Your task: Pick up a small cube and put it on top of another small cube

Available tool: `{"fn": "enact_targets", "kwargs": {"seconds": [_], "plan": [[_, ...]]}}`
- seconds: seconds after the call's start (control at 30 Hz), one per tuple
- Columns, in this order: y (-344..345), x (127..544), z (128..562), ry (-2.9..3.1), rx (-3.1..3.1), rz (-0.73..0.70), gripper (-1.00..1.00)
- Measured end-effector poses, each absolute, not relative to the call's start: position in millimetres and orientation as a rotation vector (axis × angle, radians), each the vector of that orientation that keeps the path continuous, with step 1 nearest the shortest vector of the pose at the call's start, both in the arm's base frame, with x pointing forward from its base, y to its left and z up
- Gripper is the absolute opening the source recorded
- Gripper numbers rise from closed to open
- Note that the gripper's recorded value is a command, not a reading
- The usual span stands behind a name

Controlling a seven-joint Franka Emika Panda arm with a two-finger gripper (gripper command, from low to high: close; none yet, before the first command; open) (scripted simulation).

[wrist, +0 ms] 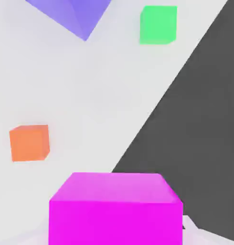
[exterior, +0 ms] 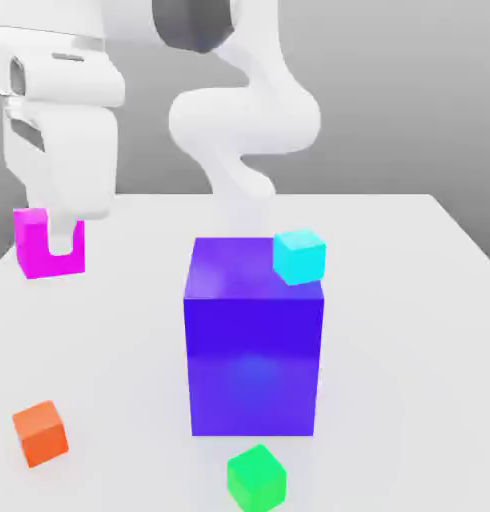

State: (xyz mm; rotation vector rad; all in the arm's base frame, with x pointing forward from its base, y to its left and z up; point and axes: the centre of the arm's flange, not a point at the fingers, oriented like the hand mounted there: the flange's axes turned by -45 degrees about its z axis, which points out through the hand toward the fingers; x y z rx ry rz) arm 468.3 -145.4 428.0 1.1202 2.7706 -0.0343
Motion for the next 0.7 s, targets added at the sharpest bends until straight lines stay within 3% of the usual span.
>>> {"fn": "enact_targets", "kwargs": {"seconds": [0.23, 0.5, 0.63, 0.67, 0.7], "plan": [[-99.5, 475.9, 359.4, 3.034, 0.343, -0.036, -1.00], [6.4, 473.2, 258.7, 3.051, -0.705, -0.008, -1.00], [12.5, 471.7, 200.4, 3.034, -0.809, -0.005, -1.00], [12.9, 471.1, 187.5, 3.033, -0.814, -0.005, 1.00], [12.9, 471.1, 187.5, 3.033, -0.814, -0.005, 1.00]]}}
